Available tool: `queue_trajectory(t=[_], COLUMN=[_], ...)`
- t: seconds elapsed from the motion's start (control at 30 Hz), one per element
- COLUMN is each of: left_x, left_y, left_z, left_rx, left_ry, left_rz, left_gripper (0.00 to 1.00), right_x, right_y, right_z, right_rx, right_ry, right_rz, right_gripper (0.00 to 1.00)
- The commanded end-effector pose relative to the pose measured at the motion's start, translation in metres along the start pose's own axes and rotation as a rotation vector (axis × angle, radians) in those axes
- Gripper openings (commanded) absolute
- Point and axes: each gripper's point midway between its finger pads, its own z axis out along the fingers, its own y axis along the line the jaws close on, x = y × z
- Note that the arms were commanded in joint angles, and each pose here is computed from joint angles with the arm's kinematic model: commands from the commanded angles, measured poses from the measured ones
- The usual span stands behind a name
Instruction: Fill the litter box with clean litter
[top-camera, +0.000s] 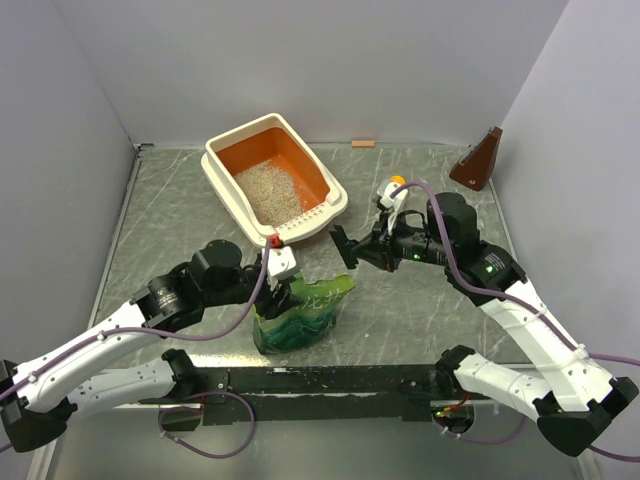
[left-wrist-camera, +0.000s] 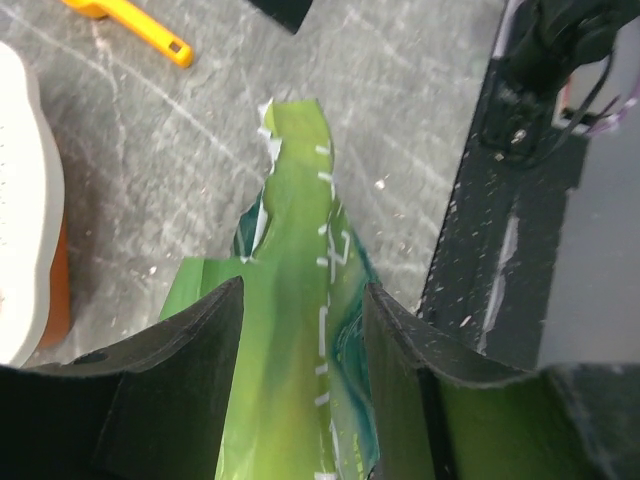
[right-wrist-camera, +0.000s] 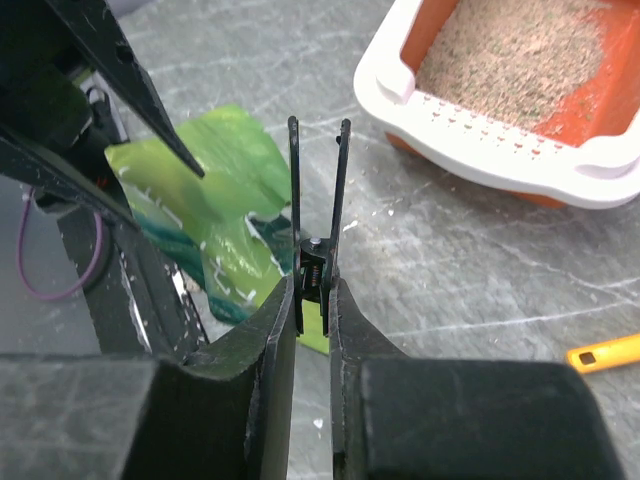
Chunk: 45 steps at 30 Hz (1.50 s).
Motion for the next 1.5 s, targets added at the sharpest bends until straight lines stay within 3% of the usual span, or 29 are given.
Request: queue_trajectory(t=[0.0,0.67,0.9,1.0,1.2,1.47], left_x=[0.014,0.053,0.064,0.072,0.072,0.070], left_y=[0.010,0.004,0.004,0.005,0.004,0.000], left_z=[-0.002,0.007,0.015,0.021,0.022,0.019], left_rx=[-0.089,-0.098,-0.090,-0.091,-0.091,-0.081], left_ry=[0.033,0.183,0.229,0.258,0.267,0.240], left_rz=[0.061,0.064,0.049,0.041,0.039,0.024], left_gripper=[0.55,0.47,0.19,0.01,0.01,0.01], right_x=[-0.008,0.003,0.010,0.013,0.019,0.031], right_y=[0.007,0.032,0.042,0.045,0.047,0.044], right_z=[-0.008,0.004,0.010,0.012,0.020,0.038], right_rx=[-0.036,-0.220,-0.291,-0.325,-0.393,-0.461], right_ry=[0.004,0.129,0.138,0.124,0.090,0.109], right_rz=[-0.046,-0.105,-0.175,-0.222,-0.345,-0.387], right_gripper=[0.00,0.00,0.00,0.00,0.00,0.00])
